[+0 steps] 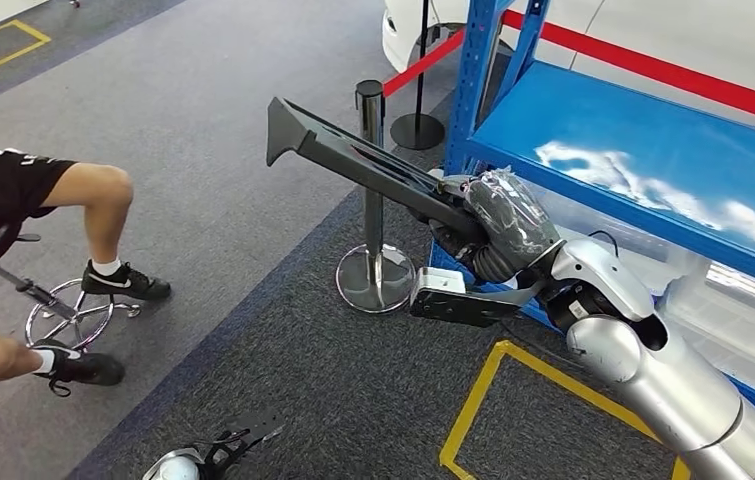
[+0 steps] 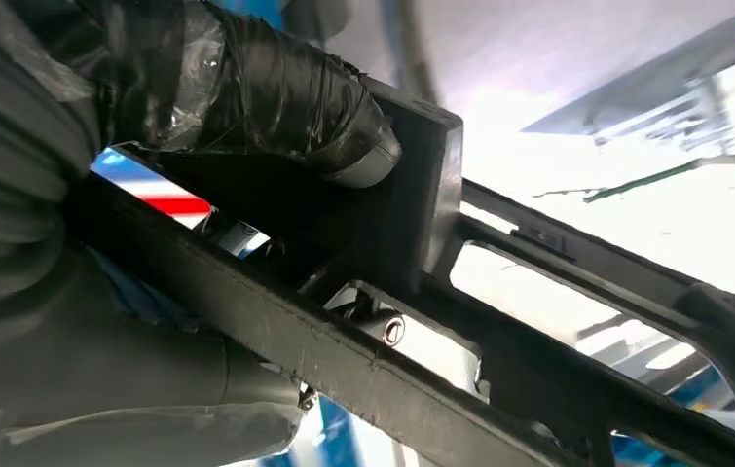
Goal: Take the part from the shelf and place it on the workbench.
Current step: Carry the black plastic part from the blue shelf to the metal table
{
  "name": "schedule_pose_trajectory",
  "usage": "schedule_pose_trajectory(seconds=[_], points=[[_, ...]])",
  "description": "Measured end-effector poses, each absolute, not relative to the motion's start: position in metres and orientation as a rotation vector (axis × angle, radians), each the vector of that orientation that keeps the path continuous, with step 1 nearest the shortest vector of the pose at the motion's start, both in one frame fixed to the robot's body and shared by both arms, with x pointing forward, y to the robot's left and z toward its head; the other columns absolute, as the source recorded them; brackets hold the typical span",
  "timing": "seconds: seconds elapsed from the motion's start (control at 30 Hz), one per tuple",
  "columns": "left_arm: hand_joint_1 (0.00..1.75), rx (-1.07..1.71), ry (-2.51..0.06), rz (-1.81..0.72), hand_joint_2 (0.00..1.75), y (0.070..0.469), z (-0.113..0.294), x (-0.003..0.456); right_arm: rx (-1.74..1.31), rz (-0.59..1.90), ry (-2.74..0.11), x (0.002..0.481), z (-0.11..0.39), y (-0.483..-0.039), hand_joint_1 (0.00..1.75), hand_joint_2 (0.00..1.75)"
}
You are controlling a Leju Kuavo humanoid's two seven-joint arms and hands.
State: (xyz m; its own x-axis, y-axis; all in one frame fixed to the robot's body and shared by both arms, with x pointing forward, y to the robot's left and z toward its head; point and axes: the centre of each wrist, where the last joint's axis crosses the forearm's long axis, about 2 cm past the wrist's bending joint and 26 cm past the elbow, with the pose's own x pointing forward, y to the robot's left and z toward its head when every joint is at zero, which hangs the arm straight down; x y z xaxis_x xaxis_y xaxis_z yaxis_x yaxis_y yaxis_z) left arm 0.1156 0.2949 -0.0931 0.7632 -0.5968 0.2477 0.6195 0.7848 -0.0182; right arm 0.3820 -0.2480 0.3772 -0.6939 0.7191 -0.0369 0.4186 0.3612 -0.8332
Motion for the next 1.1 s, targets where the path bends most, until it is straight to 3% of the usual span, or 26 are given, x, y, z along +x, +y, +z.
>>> schedule_pose_trajectory(seconds=[0.37,1.1], points=[[0.00,-0.101,-0.208,-0.514,1.75,0.327,-0.094,0.115,-0.942,1.316,-2.272,0.390,0.406,-0.232,1.75,1.75],[0.00,-0.100,-0.174,-0.459,1.75,0.339,-0.096,0.108,-0.934,1.347,-2.289,0.393,0.417,-0.217,1.75,1.75]])
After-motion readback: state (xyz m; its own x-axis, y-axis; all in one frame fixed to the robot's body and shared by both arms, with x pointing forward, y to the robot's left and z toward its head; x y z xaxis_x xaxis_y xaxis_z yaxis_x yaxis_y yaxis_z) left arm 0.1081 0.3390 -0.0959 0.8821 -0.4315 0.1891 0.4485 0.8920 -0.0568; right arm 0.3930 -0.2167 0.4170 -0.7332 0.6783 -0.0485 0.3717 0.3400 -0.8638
